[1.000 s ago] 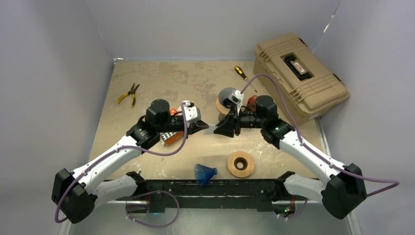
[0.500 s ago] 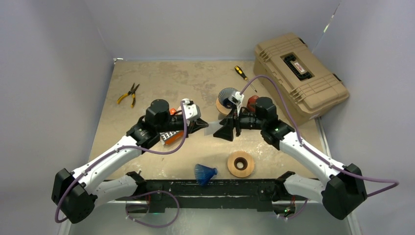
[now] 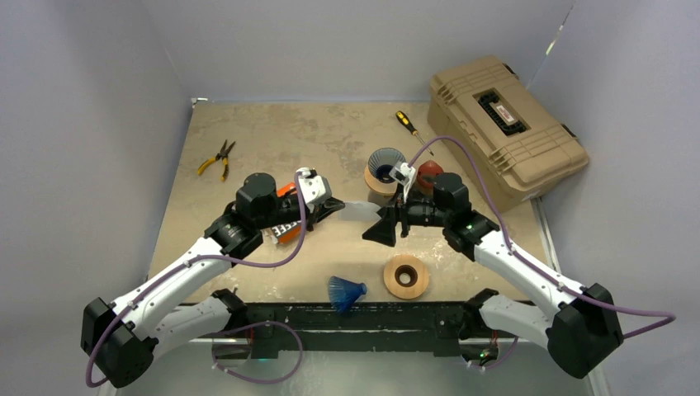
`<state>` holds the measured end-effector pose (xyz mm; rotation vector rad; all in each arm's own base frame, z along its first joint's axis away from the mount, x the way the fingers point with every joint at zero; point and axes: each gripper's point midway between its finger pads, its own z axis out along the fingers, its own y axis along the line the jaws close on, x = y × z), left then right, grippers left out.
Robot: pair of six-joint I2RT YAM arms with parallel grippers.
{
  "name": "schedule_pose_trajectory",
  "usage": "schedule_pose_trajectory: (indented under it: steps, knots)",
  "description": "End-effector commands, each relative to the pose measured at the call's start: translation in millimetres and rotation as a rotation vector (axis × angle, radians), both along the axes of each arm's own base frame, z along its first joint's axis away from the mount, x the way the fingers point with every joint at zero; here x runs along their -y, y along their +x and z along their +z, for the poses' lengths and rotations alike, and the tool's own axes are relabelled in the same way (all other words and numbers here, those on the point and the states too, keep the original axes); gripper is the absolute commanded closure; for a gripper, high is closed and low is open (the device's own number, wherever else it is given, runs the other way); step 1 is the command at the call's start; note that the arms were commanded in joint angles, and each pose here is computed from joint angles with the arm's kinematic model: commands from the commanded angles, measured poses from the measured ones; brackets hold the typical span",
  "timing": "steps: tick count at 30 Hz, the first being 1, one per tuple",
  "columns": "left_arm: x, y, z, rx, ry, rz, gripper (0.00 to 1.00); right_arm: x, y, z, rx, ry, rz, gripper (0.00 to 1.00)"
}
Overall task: Place the coffee filter in the dripper
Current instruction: Place the coffee filter in the coffee dripper.
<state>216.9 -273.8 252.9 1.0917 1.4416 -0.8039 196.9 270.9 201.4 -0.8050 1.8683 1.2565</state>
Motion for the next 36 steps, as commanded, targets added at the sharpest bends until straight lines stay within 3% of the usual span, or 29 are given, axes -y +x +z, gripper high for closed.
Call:
schedule_pose_trajectory:
  steps: [1,10,14,22,33,36]
  knots:
    - [-4.7,2.7,16.3,0.05,-0.046,0.048,1.0,-0.6,-2.8,14.6,-0.016,0.079,-0.03,0.14]
    - [-4.9,-4.9,16.3,0.074,-0.05,0.012,1.0,-5.2,-14.4,56.5,-0.02,0.286,-0.018,0.07]
    - [-2.4,-9.8,16.8,0.079,-0.057,-0.02,1.0,-6.5,-8.7,66.5,-0.048,0.341,-0.054,0.09]
    - [-3.1,-12.5,19.1,0.092,-0.061,-0.03,1.0,-10.4,-2.1,79.6,-0.104,0.428,-0.075,0.27]
    - [-5.1,-19.1,25.2,0.122,-0.078,-0.05,1.0,-7.7,-5.1,90.1,-0.14,0.476,-0.087,0.42]
    - [-5.1,-23.8,25.9,0.134,-0.084,-0.069,1.0,-5.4,-4.9,94.6,-0.138,0.483,-0.104,0.55]
